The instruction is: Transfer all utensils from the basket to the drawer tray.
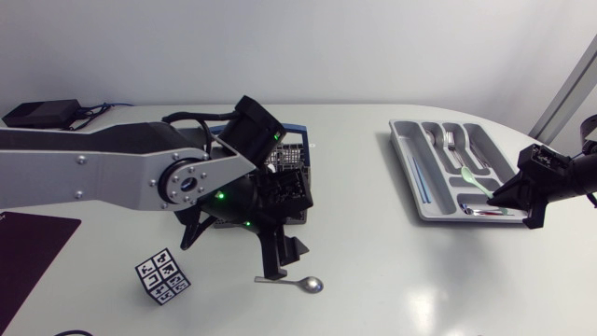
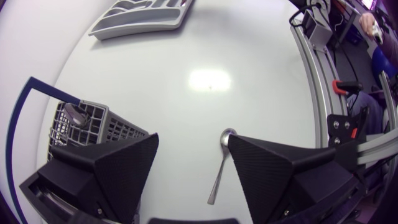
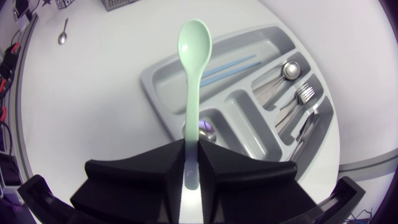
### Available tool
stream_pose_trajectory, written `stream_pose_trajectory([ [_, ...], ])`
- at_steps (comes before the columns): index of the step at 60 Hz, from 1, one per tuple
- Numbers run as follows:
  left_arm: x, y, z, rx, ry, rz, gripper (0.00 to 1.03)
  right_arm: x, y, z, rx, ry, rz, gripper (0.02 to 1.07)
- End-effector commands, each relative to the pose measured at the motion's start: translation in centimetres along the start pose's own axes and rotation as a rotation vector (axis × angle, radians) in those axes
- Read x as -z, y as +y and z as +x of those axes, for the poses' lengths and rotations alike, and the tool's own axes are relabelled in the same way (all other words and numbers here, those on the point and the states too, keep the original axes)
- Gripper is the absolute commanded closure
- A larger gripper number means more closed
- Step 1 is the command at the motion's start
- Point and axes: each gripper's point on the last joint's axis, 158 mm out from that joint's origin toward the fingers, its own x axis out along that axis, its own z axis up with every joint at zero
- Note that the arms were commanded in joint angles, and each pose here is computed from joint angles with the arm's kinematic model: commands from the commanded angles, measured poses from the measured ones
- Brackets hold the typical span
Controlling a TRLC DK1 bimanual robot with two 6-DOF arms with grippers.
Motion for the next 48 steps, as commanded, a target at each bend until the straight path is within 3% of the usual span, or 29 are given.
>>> stream_pose_trajectory([
  [1, 1.7, -0.3, 1.2, 0.028, 0.058, 0.062, 0.25, 1.6, -1.7, 0.6, 0.010, 0.040, -0.098, 0.98],
  [13, 3.8, -2.2, 2.8, 0.052, 0.156, 0.148, 0.25, 4.8, -5.6, 1.6, 0.142, 0.172, -0.262, 0.98],
  [32, 5.7, -3.5, 4.6, 0.057, 0.254, 0.221, 0.25, 8.3, -5.7, 3.2, 0.136, 0.305, -0.362, 0.91],
  [38, 6.3, -4.0, 5.2, 0.074, 0.276, 0.219, 0.26, 8.7, -5.7, 3.2, 0.144, 0.311, -0.364, 0.83],
  [48, 6.3, -4.9, 5.7, 0.090, 0.284, 0.233, 0.26, 8.6, -6.3, 2.2, 0.211, 0.303, -0.369, 0.54],
])
